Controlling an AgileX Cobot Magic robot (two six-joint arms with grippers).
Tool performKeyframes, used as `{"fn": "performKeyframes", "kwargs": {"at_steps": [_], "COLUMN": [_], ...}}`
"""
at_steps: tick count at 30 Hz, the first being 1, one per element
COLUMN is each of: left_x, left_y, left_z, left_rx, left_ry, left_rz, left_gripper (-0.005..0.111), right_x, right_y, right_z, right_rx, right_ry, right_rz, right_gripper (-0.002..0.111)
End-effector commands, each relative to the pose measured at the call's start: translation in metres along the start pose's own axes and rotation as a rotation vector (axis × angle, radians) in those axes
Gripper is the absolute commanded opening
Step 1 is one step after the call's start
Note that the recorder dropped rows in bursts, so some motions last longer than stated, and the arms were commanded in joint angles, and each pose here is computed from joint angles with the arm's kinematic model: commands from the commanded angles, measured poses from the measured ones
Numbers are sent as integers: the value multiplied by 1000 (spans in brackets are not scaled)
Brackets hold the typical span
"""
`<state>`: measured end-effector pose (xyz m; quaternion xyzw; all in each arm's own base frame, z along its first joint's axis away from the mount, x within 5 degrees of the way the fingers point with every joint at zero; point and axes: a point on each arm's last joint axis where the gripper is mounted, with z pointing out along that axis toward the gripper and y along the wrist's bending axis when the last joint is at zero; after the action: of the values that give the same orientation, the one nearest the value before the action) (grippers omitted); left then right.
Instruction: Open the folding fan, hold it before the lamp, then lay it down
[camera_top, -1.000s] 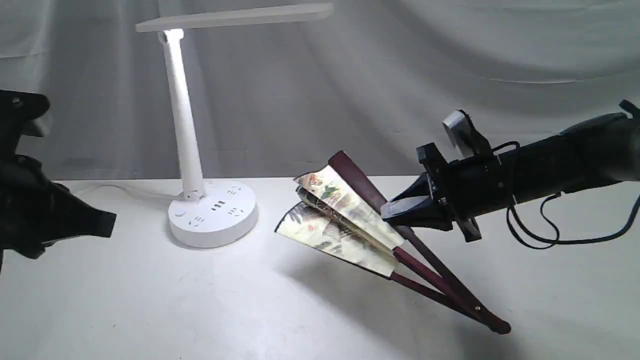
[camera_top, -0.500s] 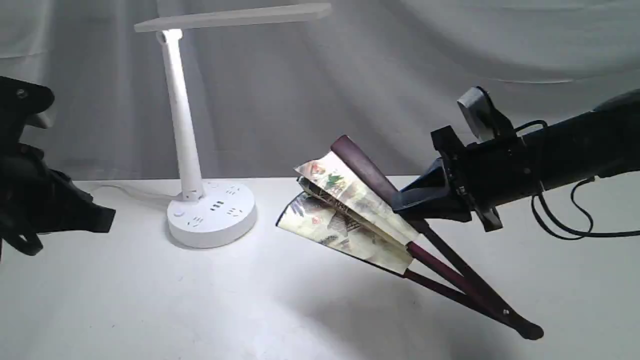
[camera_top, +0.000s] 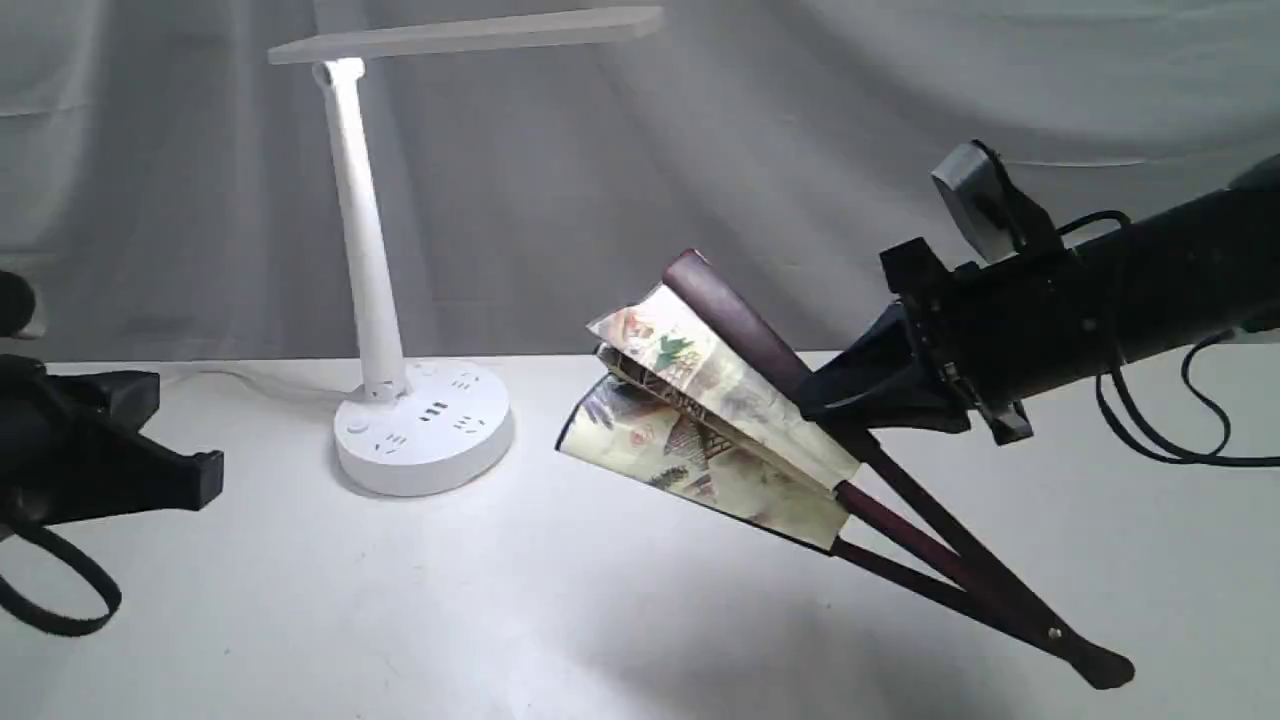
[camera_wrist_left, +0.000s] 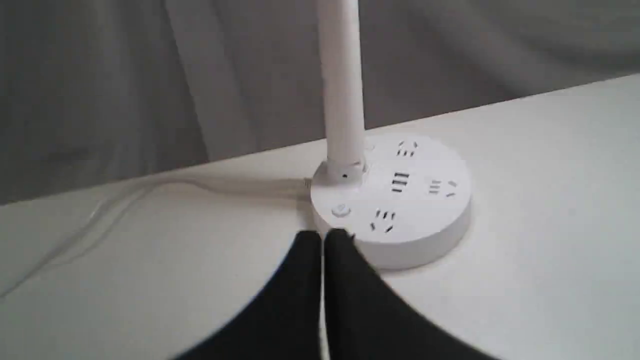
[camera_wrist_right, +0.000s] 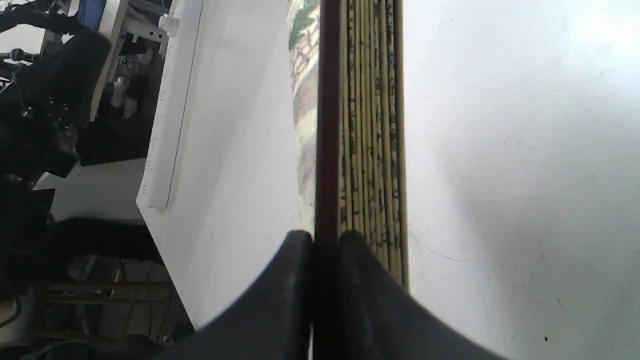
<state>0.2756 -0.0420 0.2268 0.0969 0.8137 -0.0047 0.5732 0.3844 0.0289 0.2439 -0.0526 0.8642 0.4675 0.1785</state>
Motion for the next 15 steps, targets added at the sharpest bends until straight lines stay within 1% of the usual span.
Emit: {"fn": "performKeyframes", "kwargs": {"at_steps": [1, 4, 5, 6, 8, 10, 13, 15], "left_x": [3, 4, 5, 6, 9, 15, 20, 27], "left_y": [-10, -24, -26, -28, -27, -25, -24, -24], "left_z": [-6, -13, -14, -14, -13, -12, -11, -7], "left_rx": [92, 242, 271, 294, 290, 264, 241, 229], "left_ry": [-119, -202, -203, -186, -131, -63, 0, 53], "left_rz": [-45, -88, -104, -146, -225, -308, -384, -491], "left_gripper": [0, 0, 0, 0, 0, 0, 0, 2], "right_x": [1, 1, 1, 1, 1, 1, 1, 1], "right_y": [4, 4, 4, 4, 4, 4, 4, 4], "right_z": [-3, -3, -3, -3, -3, -3, -3, -3], "right_rx": [-13, -15, -15, -15, -15, -15, -15, -15], "right_ry": [-6, -8, -8, -8, -8, -8, -8, -8], "right_rz": [-17, -22, -29, -31, -33, -33, -38, -38], "right_gripper": [0, 0, 0, 0, 0, 0, 0, 0]}}
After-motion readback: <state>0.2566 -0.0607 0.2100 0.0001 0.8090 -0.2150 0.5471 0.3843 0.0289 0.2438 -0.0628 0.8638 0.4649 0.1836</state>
